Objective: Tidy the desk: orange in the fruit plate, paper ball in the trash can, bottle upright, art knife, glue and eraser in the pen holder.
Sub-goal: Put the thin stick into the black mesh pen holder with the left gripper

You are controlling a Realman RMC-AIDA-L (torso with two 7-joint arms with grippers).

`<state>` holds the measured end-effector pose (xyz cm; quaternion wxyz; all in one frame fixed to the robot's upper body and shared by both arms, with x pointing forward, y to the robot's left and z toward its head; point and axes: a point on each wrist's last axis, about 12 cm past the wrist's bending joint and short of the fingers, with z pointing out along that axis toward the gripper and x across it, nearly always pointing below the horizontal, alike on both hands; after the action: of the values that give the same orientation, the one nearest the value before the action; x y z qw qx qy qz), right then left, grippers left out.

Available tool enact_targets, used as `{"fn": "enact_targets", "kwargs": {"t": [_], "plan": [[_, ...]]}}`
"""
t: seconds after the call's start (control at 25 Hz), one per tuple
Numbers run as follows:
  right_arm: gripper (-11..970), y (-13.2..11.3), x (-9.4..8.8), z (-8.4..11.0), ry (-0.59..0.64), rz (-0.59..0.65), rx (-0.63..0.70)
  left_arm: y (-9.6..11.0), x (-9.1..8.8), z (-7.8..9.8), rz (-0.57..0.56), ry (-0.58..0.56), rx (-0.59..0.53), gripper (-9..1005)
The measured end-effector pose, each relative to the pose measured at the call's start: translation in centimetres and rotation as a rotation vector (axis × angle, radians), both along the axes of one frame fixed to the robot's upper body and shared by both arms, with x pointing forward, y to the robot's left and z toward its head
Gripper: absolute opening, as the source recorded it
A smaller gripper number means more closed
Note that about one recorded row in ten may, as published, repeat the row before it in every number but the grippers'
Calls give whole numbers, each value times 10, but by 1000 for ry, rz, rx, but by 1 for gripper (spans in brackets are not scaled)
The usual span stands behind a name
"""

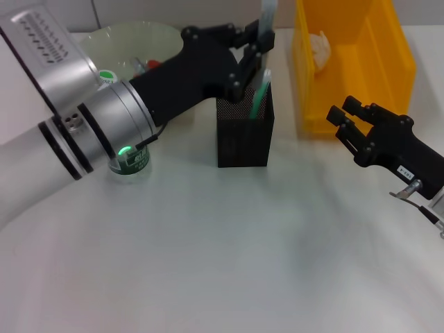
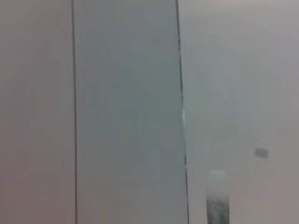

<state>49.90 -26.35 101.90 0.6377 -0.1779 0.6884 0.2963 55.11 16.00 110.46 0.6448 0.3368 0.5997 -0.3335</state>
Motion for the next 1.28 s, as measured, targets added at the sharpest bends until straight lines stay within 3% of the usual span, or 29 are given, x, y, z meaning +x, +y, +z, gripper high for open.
{"fn": "enact_targets", "kwargs": {"t": [0.64,1.08,1.16,1.28], "plan": [[334,3,-2,3,-9,24,31,3,9,-30,38,84,70,168],[335,6,-4,2,-8,51,23,4,8,-34,44,106,77,186],[335,7,-4,2,-8,52,23,4,7,-35,42,109,78,362],[334,7,-4,2,-8,53,23,4,6,-36,41,111,74,505]]}}
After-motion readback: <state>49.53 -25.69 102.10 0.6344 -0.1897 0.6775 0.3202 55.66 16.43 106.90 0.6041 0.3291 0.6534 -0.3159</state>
